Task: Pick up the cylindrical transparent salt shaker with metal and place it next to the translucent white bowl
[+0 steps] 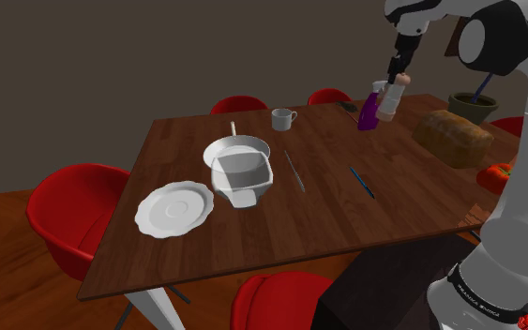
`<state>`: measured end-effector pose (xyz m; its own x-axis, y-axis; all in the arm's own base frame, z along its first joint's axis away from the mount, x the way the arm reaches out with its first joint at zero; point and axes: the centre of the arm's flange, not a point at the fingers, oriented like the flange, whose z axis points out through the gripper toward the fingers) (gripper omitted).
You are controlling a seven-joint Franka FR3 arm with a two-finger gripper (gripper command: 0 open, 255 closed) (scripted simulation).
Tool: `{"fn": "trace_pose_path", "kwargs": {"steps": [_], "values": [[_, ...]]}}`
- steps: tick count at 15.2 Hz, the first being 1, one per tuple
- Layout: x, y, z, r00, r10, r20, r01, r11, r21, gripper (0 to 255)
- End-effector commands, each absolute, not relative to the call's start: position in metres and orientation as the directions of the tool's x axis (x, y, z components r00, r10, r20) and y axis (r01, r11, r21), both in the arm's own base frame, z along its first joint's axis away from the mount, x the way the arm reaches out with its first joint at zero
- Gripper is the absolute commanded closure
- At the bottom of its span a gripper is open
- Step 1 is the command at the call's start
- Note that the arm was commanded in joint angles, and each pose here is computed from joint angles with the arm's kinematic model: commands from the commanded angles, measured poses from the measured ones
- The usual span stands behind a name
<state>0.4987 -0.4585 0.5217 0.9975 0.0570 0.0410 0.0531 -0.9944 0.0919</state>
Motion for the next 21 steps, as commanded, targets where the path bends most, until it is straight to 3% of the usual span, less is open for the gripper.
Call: {"fn": "trace_pose_path", "kwargs": {"steps": [1,21], "values": [[0.498,-0.459,0.533,0.998,0.057,0.041,0.053,-0.994,0.092,255],[0.498,-0.459,0.638,0.998,0.057,0.041,0.053,-0.994,0.092,255]]}}
